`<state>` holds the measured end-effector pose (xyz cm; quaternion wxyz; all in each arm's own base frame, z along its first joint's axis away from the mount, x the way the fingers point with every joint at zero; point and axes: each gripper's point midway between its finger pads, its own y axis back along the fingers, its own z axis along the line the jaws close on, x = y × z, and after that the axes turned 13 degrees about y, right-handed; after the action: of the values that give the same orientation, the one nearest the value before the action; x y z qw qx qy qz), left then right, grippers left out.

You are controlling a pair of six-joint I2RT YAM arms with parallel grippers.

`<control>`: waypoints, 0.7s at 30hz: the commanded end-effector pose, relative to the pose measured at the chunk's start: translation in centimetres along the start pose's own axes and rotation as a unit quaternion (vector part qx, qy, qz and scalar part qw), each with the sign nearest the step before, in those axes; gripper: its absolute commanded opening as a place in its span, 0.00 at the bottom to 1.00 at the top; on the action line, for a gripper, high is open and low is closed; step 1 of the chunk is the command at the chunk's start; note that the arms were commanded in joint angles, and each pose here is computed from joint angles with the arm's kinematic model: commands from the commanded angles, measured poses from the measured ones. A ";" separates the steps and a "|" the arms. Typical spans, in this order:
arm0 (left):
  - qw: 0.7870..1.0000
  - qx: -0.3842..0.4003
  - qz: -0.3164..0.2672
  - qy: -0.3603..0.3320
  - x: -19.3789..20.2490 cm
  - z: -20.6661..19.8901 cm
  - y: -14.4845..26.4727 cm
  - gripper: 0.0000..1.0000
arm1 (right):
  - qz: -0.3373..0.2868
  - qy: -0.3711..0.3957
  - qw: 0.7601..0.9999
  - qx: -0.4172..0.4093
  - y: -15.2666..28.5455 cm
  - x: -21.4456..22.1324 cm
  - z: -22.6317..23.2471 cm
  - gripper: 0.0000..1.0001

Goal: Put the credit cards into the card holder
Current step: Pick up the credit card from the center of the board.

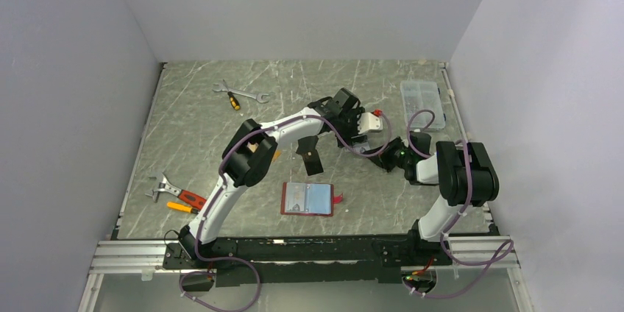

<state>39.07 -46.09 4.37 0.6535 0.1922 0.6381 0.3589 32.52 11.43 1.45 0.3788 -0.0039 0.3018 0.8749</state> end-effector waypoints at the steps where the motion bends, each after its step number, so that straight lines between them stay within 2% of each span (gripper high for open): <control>1: 1.000 0.030 0.009 -0.001 -0.4 -1.4 1.6 0.69 | -0.037 0.008 0.999 -0.030 0.4 -1.4 1.5 0.00; 7: 1.000 0.016 -0.011 0.017 -1.6 0.1 3.0 0.70 | -0.047 0.023 0.998 -0.041 1.3 -1.2 2.2 0.00; 16: 0.991 0.004 -0.083 0.103 -4.7 4.5 9.0 0.82 | -0.062 0.066 0.996 -0.023 2.6 -1.5 2.6 0.00; 19: 0.988 0.028 -0.089 0.121 -4.5 3.9 9.2 0.82 | -0.061 0.073 0.995 -0.009 2.6 -1.5 2.1 0.00; 21: 0.989 0.027 -0.083 0.116 -4.1 3.5 8.5 0.82 | -0.063 0.074 0.995 0.004 2.4 -1.6 1.5 0.07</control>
<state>42.08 -40.87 8.53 0.5787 0.1352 0.7212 0.3560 31.90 10.78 4.84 0.4053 -0.0731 0.3026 0.8596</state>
